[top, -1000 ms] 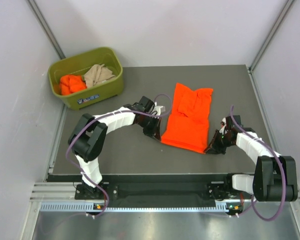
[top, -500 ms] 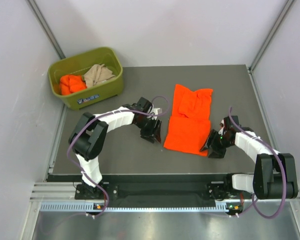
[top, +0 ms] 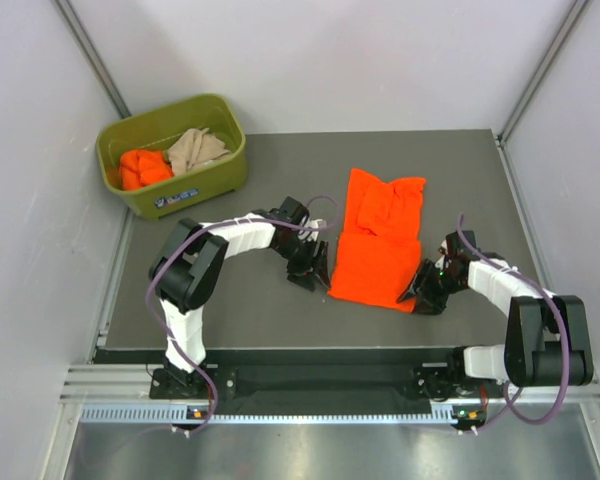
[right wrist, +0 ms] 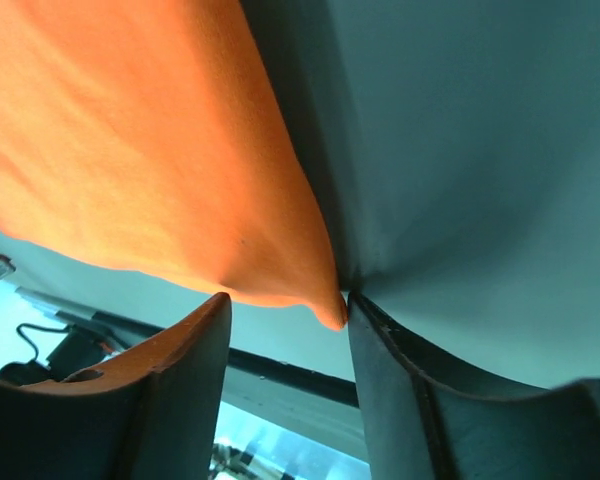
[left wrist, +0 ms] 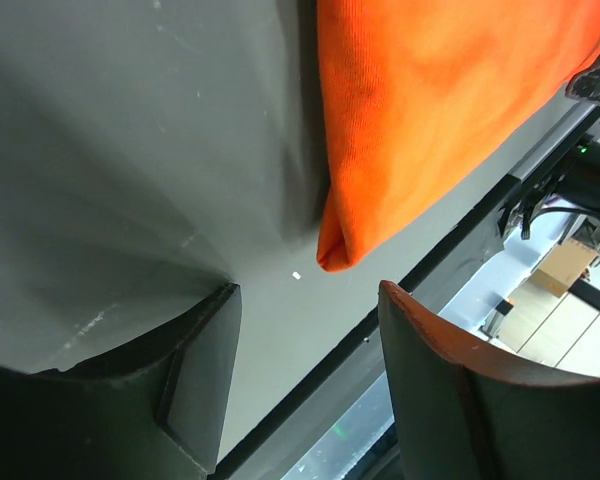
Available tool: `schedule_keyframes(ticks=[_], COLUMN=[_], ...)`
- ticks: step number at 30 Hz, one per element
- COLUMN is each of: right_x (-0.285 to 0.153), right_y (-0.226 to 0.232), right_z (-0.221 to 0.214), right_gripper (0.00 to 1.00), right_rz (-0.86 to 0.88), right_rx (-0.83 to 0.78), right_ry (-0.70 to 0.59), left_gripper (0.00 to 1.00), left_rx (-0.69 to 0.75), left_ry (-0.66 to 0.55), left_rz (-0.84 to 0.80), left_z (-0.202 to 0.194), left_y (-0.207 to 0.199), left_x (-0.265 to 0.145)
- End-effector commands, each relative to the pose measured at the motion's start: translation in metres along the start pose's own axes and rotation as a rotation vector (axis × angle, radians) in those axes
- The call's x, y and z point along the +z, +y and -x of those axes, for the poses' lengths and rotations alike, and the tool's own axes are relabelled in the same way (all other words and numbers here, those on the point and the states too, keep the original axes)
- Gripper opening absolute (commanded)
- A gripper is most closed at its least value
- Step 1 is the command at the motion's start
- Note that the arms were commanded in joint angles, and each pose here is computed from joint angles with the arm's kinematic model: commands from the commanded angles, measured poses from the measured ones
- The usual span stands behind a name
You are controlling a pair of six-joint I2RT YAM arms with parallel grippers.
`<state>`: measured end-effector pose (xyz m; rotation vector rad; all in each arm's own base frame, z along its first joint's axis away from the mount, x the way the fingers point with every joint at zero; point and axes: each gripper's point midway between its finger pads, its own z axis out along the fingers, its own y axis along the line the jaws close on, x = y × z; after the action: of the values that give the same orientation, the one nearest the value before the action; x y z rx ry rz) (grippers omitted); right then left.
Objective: Fold and stack the t-shirts
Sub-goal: Fold the tshirt
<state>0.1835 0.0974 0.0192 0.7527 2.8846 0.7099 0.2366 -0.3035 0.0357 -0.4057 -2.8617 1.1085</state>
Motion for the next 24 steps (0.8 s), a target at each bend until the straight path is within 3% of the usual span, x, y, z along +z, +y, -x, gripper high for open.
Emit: schedule_keyframes(ticks=[1,5,8,24], right_x=[0.017,0.014,0.002,0.007], right_y=[-0.029,-0.036,-0.04,-0.032], right_z=[0.01,0.015,0.022,0.041], right_gripper=[0.49,0.47,0.51,0.55], right_rz=[-0.114,-0.159,-0.203,-0.191], right_rx=[-0.012,-0.009,-0.035,-0.079], right_ry=[-0.053,-0.071,-0.102,-0.123], left_gripper=[0.62,0.61,0.61,0.59], left_rx=[0.006,-0.009,0.006,0.047], left_ry=[-0.026,-0.019,-0.035,-0.112], left_rz=[0.021,0.031,0.066,0.017], left_z=[0.012,0.01,0.014,0.04], left_y=[0.004,0.008,0.011,0.003], left_x=[0.006,0.008,0.004,0.018])
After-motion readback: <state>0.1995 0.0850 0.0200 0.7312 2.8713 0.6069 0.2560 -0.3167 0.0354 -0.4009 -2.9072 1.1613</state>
